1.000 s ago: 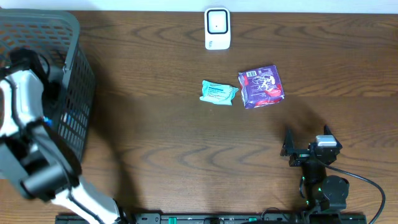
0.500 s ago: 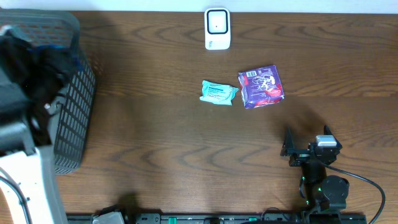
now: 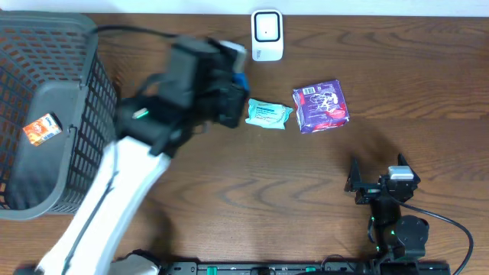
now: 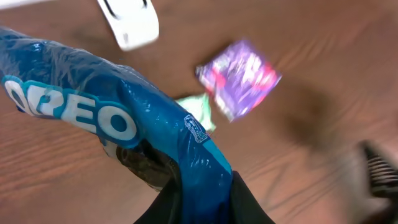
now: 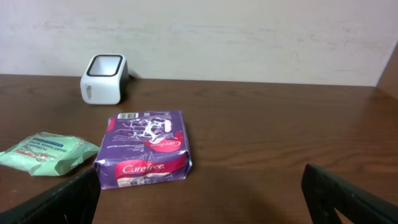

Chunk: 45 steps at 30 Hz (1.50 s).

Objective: Scan the item barcode
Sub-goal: 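Carry the Oreo pack left of the wipes and release, then reach into the basket and grasp the orange Kleenex box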

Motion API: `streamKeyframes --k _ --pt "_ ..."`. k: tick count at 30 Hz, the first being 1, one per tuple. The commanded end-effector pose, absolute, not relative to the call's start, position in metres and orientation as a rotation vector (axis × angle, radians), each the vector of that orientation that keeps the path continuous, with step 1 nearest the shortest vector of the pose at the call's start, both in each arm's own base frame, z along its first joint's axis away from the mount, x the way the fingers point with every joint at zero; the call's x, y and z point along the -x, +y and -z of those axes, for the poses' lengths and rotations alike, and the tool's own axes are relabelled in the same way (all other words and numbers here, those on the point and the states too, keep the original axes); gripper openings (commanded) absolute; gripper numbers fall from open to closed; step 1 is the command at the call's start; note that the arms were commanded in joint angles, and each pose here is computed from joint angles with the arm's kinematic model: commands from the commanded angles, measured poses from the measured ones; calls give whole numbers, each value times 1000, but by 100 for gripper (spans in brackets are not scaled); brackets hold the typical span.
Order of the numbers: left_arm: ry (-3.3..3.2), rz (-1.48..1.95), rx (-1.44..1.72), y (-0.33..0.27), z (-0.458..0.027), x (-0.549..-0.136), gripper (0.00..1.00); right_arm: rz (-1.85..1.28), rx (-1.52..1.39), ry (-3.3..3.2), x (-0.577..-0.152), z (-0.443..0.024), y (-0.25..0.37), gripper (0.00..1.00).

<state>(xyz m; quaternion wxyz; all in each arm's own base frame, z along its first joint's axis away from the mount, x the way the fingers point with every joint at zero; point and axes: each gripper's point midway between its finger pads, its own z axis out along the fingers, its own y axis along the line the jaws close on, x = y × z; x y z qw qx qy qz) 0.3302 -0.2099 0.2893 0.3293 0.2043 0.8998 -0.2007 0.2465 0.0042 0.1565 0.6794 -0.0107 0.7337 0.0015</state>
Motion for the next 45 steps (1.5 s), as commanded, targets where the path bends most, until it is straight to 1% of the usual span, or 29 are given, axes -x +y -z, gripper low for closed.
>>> streamKeyframes --k 1,4,7,8,9,10,11,12,13,14,16,19,23,26,29,30,31,34,36,38,41,45 --pt "2400 310 -843 -223 -228 -346 7 10 30 1652 -246 -155 3 99" --pt "2472 278 -964 -235 -183 -350 7 10 30 1652 -246 -155 3 99" --pt "2552 265 -990 -238 -150 -353 7 10 30 1652 -246 -155 3 99" --pt "2581 260 -997 -238 -139 -354 10 10 30 1652 -246 -155 3 99" --pt "2602 251 -1001 -238 -130 -354 29 10 30 1652 -246 -155 3 99" --pt "2619 239 -1005 -237 -123 -355 54 10 29 1652 -246 -155 3 99" --pt "2635 211 -1004 -234 -116 -357 70 10 29 1652 -246 -155 3 99" --pt "2642 184 -1002 -232 -113 -359 77 10 30 1652 -246 -155 3 99" --pt "2649 150 -995 -228 -111 -360 90 10 30 1652 -246 -155 3 99" --pt "2648 101 -983 -223 -111 -364 98 10 29 1652 -246 -155 3 99" --pt "2634 47 -967 -217 -116 -368 100 10 30 1652 -246 -155 3 99" --pt "2582 -42 -920 -207 -137 -377 98 10 30 1652 -246 -155 3 99" --pt "2458 -199 -749 -178 -193 -398 98 10 29 1652 -246 -155 3 99" --pt "2393 -251 -423 -136 -234 -417 98 10 30 1652 -246 -155 3 99" --pt "2341 -202 -40 -80 -268 -424 98 10 30 1652 -246 -155 3 99" --pt "2317 -187 97 -56 -277 -424 98 10 30 1652 -246 -155 3 99" --pt "2269 -171 305 -19 -291 -422 98 10 30 1652 -246 -155 3 99" --pt "2148 -161 663 56 -310 -409 98 10 30 1652 -246 -155 3 99" --pt "2079 -178 835 97 -314 -398 98 10 30 1652 -246 -155 3 99" --pt "2041 -226 941 133 -313 -387 98 10 29 1652 -246 -155 3 99" --pt "2044 -315 1080 179 -299 -365 98 10 30 1652 -246 -155 3 99" --pt "2059 -400 1244 226 -269 -338 98 10 30 1652 -246 -155 3 99"
